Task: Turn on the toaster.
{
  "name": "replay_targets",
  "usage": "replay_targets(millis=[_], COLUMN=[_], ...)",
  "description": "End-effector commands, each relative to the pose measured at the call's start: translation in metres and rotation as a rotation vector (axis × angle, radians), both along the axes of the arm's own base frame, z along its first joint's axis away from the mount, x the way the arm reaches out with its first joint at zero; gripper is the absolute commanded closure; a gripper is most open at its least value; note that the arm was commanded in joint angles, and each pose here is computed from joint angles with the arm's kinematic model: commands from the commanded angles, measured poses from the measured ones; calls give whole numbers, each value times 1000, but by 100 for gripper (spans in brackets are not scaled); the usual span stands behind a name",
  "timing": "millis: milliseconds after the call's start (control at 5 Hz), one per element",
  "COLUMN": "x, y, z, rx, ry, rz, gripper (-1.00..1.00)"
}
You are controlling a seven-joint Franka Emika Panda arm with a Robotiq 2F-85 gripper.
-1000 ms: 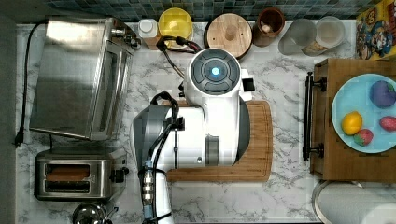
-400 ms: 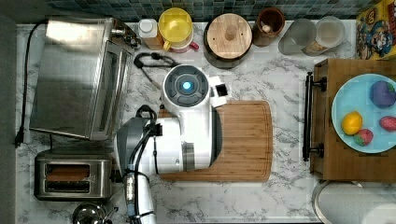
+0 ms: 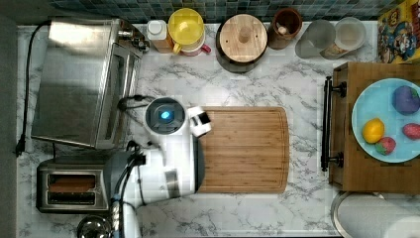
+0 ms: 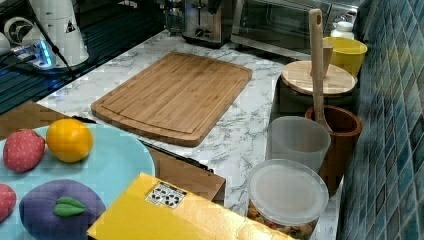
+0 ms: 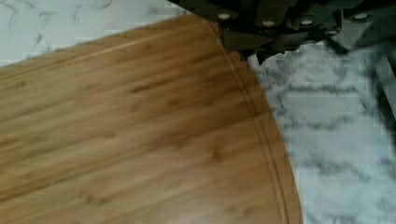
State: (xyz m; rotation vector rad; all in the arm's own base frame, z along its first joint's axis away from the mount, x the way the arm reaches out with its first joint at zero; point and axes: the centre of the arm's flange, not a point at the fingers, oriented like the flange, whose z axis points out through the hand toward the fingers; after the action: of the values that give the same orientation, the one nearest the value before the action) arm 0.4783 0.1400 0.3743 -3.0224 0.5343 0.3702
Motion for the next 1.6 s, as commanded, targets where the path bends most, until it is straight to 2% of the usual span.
replay_targets(millis=[200,400,600,1000,1200,1600], x=[-52,-70,-82,-106,-109,-107], y=[54,71,95,137,145,144], z=[50,45,42,27,30,29], rx=[88,84,131,204,218,235], ry=[-137,-122,-116,-63,-71,-128], rz=[252,357,471,665,673,549], gripper=[100,100,100,100,100,100])
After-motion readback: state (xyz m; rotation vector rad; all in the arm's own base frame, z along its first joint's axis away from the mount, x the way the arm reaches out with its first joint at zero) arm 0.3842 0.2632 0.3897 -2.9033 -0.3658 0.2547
